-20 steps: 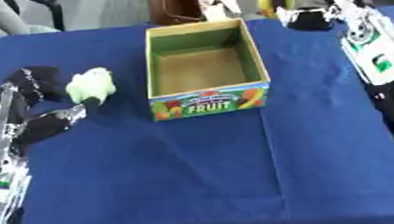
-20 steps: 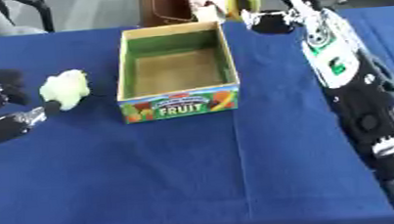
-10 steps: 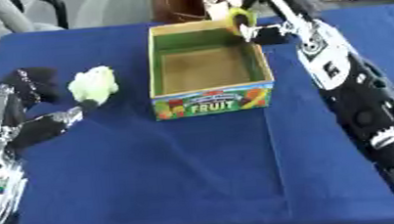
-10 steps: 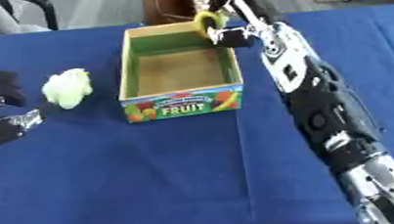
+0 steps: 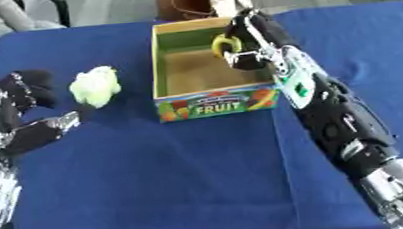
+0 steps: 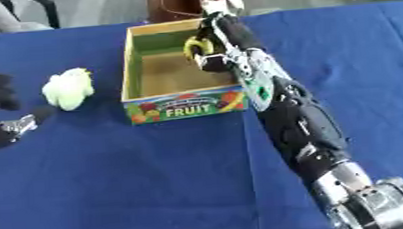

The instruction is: Pick up objects on the table and place them in the box.

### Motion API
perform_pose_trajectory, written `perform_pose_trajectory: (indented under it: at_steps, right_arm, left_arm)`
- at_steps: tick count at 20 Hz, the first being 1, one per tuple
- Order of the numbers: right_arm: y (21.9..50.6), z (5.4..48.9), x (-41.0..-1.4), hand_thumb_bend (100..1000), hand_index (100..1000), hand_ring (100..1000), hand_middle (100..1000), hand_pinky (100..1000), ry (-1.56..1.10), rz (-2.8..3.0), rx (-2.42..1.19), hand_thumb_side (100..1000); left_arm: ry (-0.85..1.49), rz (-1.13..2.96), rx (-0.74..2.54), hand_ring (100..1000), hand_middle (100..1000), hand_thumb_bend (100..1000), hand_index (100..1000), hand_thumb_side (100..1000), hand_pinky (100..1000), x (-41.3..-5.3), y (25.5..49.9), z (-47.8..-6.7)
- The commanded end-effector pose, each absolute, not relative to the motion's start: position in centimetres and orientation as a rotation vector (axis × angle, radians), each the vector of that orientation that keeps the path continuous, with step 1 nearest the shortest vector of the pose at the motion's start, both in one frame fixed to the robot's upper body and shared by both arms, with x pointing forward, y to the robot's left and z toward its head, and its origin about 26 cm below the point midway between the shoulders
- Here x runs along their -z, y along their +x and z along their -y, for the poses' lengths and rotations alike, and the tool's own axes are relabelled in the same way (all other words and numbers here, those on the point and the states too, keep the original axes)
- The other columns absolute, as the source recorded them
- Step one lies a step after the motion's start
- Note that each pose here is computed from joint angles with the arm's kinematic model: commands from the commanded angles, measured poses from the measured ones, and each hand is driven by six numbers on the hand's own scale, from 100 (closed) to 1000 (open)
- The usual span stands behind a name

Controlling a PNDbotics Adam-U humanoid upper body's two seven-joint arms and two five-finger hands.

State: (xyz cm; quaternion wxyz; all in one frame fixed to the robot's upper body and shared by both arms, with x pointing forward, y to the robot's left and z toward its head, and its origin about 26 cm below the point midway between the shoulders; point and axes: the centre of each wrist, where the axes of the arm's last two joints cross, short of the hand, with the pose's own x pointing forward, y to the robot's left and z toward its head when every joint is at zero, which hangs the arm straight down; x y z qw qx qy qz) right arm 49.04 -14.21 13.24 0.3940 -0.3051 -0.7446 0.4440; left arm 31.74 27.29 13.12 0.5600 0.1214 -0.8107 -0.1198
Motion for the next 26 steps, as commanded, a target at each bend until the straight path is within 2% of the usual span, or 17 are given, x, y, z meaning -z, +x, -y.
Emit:
perform_pose_trajectory:
  at_steps: [1,4,5,7,9,12,17,23,26]
  right_arm:
    - [49.3,14.2,-14.3,371,578,745,606,735,-0.819,1.901,-1.142,100]
    - [49.3,14.4,-14.3,378,671,757,629,746,-0.82,1.879,-1.193,100]
    - [49.3,14.5,-14.4,417,742,766,649,753,-0.826,1.876,-1.2,112]
    - [49.3,14.8,-14.7,467,807,771,664,758,-0.84,1.878,-1.197,236]
    - [49.3,15.0,-15.1,514,858,779,680,764,-0.85,1.89,-1.182,299]
    - [49.2,15.5,-15.8,561,888,784,686,768,-0.86,1.92,-1.155,330]
    - [48.9,16.7,-17.3,551,883,784,681,768,-0.851,1.985,-1.103,304]
    - [47.6,19.9,-19.6,464,838,763,642,716,-0.796,2.095,-0.949,161]
    - [46.4,21.9,-20.0,452,825,751,627,676,-0.745,2.134,-0.858,134]
  left_arm:
    - [0.28,1.945,0.291,493,506,807,648,100,538,-14.1,31.7,-27.1]
    - [0.283,1.942,0.289,493,506,807,648,100,538,-14.0,31.7,-27.2]
    - [0.285,1.94,0.288,493,506,807,648,100,538,-14.0,31.7,-27.2]
    - [0.289,1.938,0.285,493,506,807,647,100,539,-13.9,31.7,-27.3]
    - [0.292,1.935,0.282,493,506,807,648,100,539,-13.8,31.6,-27.4]
    - [0.298,1.93,0.279,493,506,807,648,100,539,-13.7,31.6,-27.5]
    - [0.31,1.921,0.272,492,506,808,647,100,539,-13.5,31.6,-27.8]
    - [0.358,1.909,0.277,494,508,806,649,100,540,-13.7,31.7,-28.8]
    - [0.398,1.907,0.3,495,509,805,655,100,540,-14.3,31.9,-29.6]
